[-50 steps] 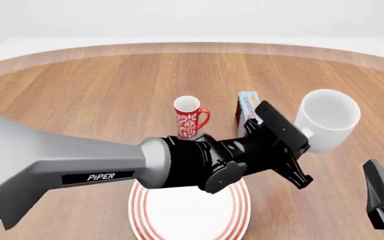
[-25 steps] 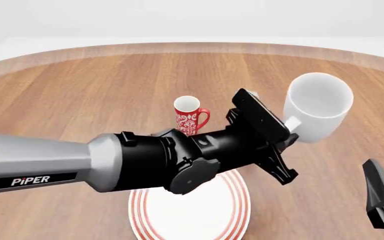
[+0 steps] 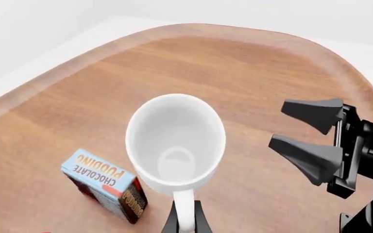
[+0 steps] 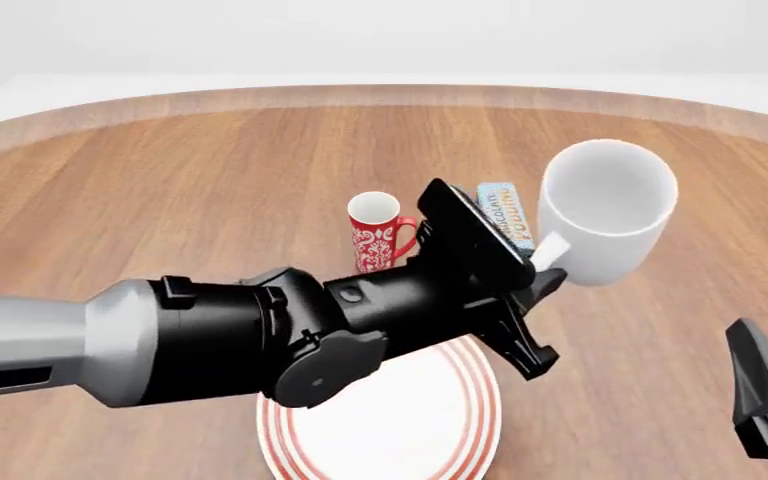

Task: Pick up the white mug and put it on the plate, and put the chocolate pudding to the right of the plate.

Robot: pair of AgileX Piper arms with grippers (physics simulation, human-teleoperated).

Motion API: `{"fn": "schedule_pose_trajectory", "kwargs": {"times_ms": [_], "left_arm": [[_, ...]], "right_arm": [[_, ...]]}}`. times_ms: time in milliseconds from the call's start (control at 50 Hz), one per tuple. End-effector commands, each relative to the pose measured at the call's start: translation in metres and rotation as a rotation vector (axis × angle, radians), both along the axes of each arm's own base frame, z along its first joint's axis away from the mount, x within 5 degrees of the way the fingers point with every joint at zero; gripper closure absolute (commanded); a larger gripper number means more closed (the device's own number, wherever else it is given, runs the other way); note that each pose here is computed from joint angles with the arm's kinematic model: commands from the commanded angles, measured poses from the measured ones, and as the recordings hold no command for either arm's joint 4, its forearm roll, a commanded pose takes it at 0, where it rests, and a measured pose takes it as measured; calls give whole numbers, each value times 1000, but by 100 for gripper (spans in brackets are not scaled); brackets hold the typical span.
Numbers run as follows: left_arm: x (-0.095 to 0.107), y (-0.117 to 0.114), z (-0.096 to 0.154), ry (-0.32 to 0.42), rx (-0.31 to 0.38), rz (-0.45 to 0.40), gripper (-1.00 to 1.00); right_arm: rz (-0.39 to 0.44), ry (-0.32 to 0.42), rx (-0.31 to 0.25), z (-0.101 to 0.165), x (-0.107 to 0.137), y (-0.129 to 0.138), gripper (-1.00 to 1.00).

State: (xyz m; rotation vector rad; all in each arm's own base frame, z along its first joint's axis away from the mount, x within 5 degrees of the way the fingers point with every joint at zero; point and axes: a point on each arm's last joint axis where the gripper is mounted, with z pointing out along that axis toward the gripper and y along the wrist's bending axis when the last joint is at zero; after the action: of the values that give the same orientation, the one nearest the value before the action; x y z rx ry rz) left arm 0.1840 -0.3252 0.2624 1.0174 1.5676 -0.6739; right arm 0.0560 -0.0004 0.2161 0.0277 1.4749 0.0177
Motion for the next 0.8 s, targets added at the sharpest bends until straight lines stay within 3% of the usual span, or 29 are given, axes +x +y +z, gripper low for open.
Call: {"fn": "schedule_pose_trajectory", "kwargs": {"times_ms": [20, 800], "left_arm": [[-5, 14, 3, -8, -12, 6, 100], [-26, 74, -6, 8, -42, 54, 100]], "right_arm": [[0, 0, 0, 0, 0, 0, -100], [0, 0, 0, 0, 0, 0, -100]]}}
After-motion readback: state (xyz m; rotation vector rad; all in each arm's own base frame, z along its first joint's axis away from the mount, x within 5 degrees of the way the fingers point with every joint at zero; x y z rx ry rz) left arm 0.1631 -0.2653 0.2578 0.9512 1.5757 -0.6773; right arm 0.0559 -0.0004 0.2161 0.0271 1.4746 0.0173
